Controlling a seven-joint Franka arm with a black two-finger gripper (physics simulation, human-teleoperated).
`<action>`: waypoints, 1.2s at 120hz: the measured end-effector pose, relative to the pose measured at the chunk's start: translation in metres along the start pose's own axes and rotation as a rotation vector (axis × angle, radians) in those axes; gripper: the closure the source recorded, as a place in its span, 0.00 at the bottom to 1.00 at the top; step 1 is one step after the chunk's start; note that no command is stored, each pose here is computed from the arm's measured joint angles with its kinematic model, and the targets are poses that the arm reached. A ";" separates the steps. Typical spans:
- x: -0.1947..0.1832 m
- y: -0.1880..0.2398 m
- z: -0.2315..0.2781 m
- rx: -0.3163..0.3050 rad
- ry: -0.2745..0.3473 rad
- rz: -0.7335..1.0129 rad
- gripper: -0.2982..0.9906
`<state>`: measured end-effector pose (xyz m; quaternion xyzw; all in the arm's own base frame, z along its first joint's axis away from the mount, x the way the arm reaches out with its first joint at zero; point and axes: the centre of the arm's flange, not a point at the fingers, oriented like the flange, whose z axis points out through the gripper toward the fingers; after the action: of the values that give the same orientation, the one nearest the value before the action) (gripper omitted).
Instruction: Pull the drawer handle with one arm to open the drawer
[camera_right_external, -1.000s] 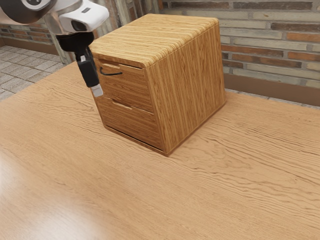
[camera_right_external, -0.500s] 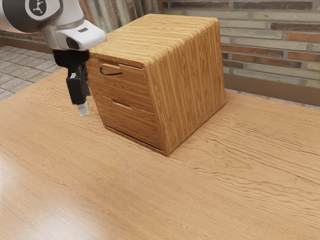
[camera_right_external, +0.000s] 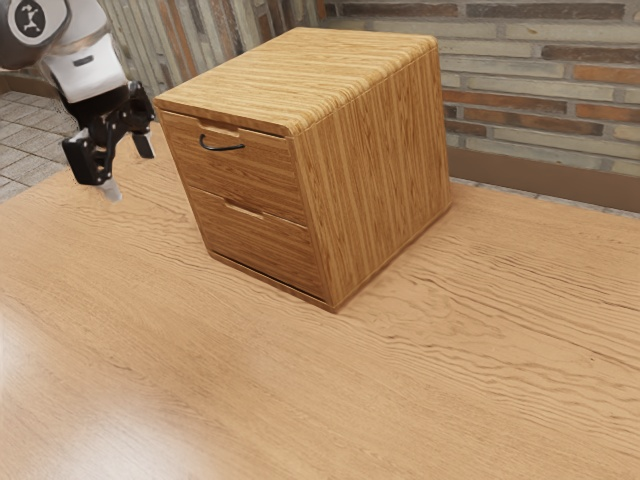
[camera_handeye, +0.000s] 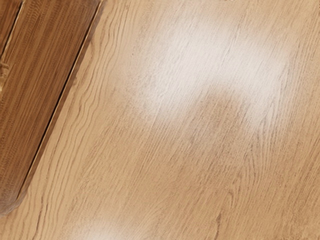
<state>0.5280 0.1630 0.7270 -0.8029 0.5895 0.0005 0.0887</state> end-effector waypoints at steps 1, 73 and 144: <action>0.001 -0.001 0.000 0.004 0.000 0.012 0.28; -0.023 -0.056 0.018 0.229 0.187 0.477 0.47; -0.064 -0.077 0.043 0.391 0.366 0.530 0.50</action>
<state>0.5858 0.2525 0.7030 -0.5774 0.7718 -0.2325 0.1302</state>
